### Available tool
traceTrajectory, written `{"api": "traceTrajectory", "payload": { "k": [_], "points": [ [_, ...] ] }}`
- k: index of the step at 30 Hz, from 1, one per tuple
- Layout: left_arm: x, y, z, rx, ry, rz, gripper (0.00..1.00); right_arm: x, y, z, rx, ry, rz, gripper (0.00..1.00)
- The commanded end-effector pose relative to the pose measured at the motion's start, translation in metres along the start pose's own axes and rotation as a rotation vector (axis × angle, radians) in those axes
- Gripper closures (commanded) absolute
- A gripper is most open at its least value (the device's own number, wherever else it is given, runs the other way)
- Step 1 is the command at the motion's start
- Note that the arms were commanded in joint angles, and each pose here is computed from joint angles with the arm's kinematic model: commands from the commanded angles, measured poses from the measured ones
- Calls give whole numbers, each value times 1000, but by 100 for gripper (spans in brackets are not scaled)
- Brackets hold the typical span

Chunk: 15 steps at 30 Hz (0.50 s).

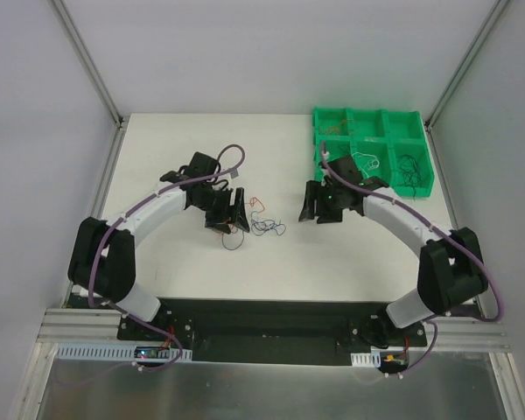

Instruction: Untangle the cables

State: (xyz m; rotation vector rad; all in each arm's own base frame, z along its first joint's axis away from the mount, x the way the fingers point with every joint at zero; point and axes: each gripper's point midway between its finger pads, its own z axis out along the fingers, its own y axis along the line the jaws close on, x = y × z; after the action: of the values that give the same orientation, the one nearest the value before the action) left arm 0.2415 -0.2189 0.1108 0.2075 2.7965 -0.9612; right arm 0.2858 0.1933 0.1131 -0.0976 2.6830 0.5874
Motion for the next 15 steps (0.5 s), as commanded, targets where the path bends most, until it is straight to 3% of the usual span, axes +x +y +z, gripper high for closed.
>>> {"api": "traceTrajectory", "payload": {
  "k": [1, 10, 15],
  "points": [
    [-23, -19, 5, 76, 0, -64, 29, 13, 41, 43, -120, 20, 46, 38],
    [-34, -7, 27, 10, 45, -168, 30, 25, 64, 88, -105, 79, 59, 51],
    [-33, 4, 36, -63, 58, -205, 32, 26, 47, 97, -7, 47, 85, 56]
  ]
}}
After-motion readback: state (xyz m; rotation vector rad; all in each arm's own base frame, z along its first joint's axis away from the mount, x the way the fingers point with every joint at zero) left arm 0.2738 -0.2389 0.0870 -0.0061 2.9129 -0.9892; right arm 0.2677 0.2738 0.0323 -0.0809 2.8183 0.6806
